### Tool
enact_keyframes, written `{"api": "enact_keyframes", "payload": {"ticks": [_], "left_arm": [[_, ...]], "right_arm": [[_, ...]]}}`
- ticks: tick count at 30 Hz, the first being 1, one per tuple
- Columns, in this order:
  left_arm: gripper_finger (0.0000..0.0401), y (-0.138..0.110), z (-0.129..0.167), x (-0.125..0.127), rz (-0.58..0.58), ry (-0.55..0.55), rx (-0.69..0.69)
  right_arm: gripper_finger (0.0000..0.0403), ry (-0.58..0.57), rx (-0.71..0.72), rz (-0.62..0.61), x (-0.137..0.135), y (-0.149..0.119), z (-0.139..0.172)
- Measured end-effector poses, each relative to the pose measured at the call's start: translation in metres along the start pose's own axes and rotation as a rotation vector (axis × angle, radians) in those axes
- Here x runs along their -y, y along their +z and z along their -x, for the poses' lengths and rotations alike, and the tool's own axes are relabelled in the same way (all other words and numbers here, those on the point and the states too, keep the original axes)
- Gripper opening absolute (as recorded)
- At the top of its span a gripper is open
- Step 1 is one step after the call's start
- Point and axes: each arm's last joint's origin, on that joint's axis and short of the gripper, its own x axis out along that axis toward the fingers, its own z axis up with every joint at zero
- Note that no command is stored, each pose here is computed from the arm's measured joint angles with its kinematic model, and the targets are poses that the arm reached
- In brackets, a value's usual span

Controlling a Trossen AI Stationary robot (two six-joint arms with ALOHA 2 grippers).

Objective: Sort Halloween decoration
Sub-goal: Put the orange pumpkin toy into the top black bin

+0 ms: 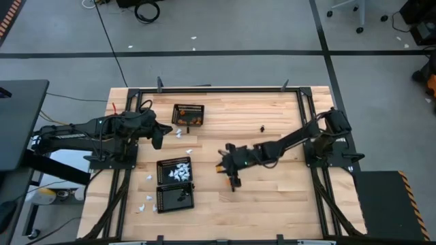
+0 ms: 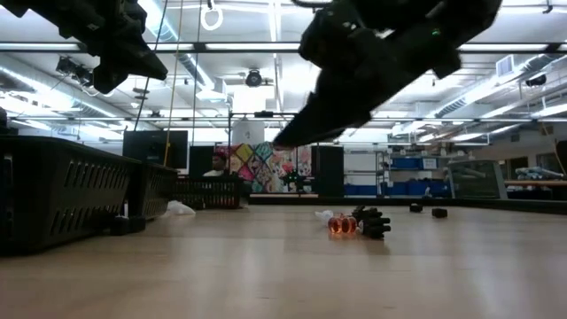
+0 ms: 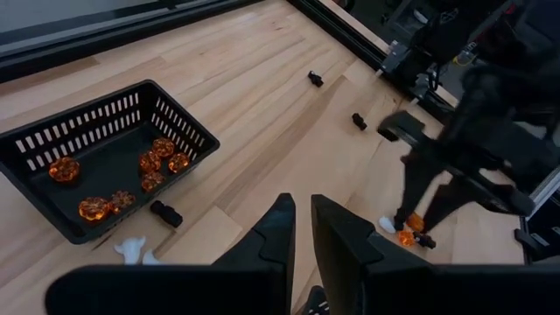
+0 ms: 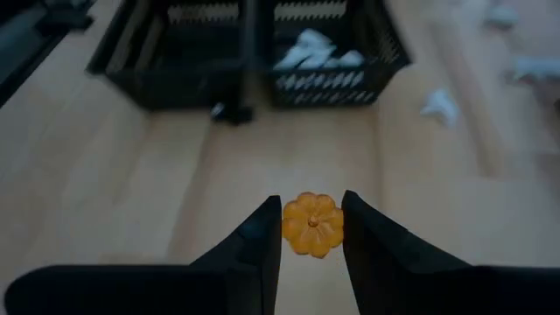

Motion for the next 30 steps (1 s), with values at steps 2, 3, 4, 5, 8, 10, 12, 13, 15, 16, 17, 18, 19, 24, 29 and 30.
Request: {"api": "enact_keyframes", "payload": {"ticks": [2,3,4,5,8,10,12,13,15,16,17,18,19,24,29,30], "left_arm": [[0.0050,0.000,0.000,0.000,0.000,0.000,0.000],[0.0050,0.000,0.000,0.000,0.000,0.000,0.000],[0.0050,0.000,0.000,0.000,0.001,0.000,0.000],[0.0050,0.000,0.000,0.000,0.005,0.000,0.000],[0.0050,0.000,0.000,0.000,0.005,0.000,0.000],[0.0050,0.000,0.000,0.000,0.005,0.000,0.000],[0.0050,0.000,0.000,0.000,0.005,0.003,0.002],[0.0050,0.000,0.000,0.000,0.005,0.005,0.004],[0.0050,0.000,0.000,0.000,0.005,0.015,0.010],[0.0050,0.000,0.000,-0.001,0.005,0.023,0.016],[0.0050,0.001,0.000,-0.001,0.005,0.027,0.018],[0.0050,0.001,0.000,-0.001,0.005,0.030,0.021],[0.0050,0.001,0.000,-0.001,0.004,0.031,0.021],[0.0050,0.001,0.000,-0.001,0.021,0.033,0.021],[0.0050,0.000,0.000,-0.001,0.060,0.037,0.019],[0.0050,0.000,0.000,-0.002,0.065,0.039,0.016]], "right_arm": [[0.0109,-0.006,0.024,-0.007,0.012,0.005,-0.001],[0.0109,-0.013,0.036,-0.012,0.019,0.008,-0.001],[0.0109,-0.024,0.045,-0.011,0.025,0.012,-0.001],[0.0109,-0.036,0.056,-0.011,0.033,0.015,-0.001],[0.0109,-0.074,0.091,-0.001,0.057,0.028,0.001],[0.0109,-0.117,0.120,0.010,0.075,0.037,0.003],[0.0109,-0.155,0.151,0.024,0.093,0.047,0.006],[0.0109,-0.171,0.170,0.029,0.103,0.053,0.009],[0.0109,-0.199,0.202,0.031,0.123,0.064,0.009],[0.0109,-0.207,0.203,0.025,0.133,0.067,0.008],[0.0109,-0.209,0.192,0.020,0.143,0.068,0.004],[0.0109,-0.219,0.195,0.017,0.152,0.073,-0.001],[0.0109,-0.233,0.187,0.008,0.161,0.074,-0.007],[0.0109,-0.286,0.162,-0.068,0.203,0.088,-0.038],[0.0112,-0.304,0.053,-0.130,0.231,0.094,-0.067],[0.0115,-0.296,0.018,-0.144,0.234,0.093,-0.071]]}}
